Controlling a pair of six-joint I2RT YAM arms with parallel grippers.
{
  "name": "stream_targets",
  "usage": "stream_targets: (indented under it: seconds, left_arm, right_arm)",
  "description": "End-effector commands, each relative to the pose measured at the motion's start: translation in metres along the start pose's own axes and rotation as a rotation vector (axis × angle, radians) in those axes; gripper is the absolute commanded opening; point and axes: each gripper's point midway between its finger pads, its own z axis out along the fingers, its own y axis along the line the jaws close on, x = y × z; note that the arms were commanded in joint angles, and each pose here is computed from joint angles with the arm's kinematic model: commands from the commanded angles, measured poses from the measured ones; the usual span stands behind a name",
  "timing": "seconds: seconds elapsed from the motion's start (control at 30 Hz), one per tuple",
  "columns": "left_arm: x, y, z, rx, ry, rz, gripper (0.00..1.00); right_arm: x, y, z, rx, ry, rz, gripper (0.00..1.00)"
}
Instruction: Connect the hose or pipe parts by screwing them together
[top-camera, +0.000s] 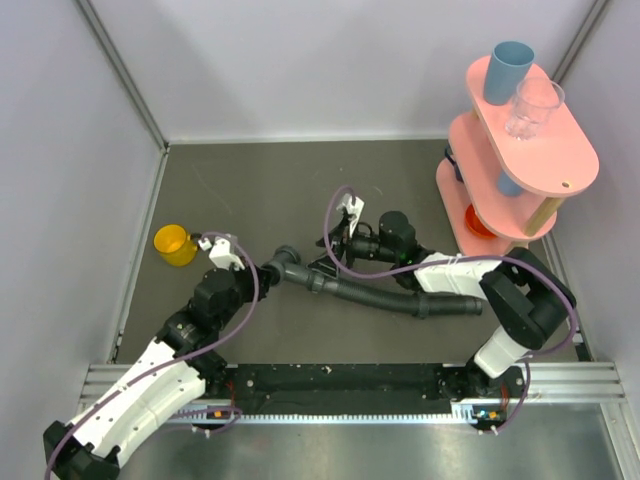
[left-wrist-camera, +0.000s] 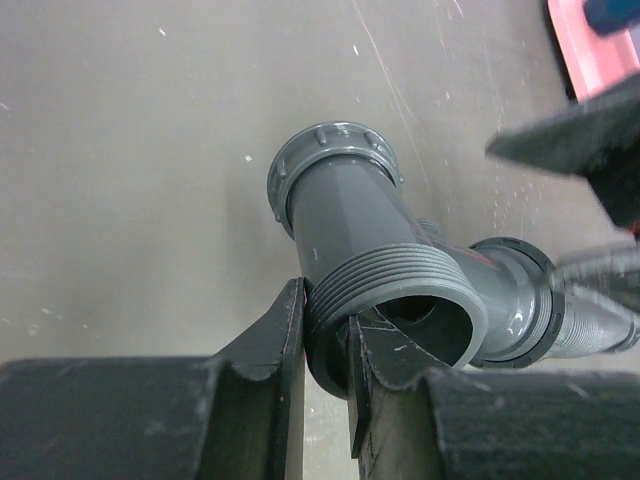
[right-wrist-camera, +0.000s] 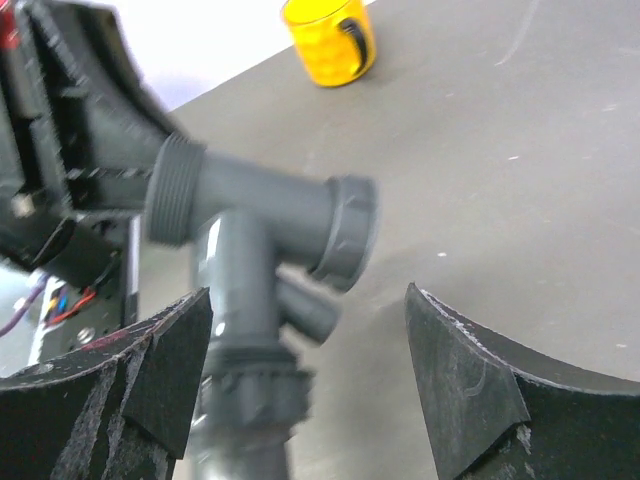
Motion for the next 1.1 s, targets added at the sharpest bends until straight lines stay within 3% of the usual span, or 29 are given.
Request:
stream_targets:
  seconds: [0.0, 0.33, 0.57, 0.8, 1.07]
  left_arm:
    - [0.001, -0.027, -0.006, 0.123, 0.033, -0.019, 0.0]
    - [0.002, -0.016, -0.003, 0.041, 0.054, -0.025, 0.0]
    - [-0.007, -0.009, -0.005, -0.061, 0.081, -0.037, 0.0]
    - [-0.018, -0.015, -0.011, -0.087, 0.091, -0.084, 0.0]
    - [-0.021, -0.022, -0.017, -0.089, 0.125, -0.107, 0.0]
  right_arm:
    - [-0.059, -0.026, -0.001, 0.141, -0.169, -0.105, 0.76]
    - [-0.061, -0.03, -0.012, 0.206, -0.105, -0.227, 0.75]
    - [-0.032, 0.019, -0.024, 0.145, 0.008, -0.715, 0.99]
    - [0.008, 0.051, -0.02, 0.126, 0.088, -0.939, 0.99]
    - [0.016, 0.049, -0.008, 0.172, 0.117, -1.023, 0.97]
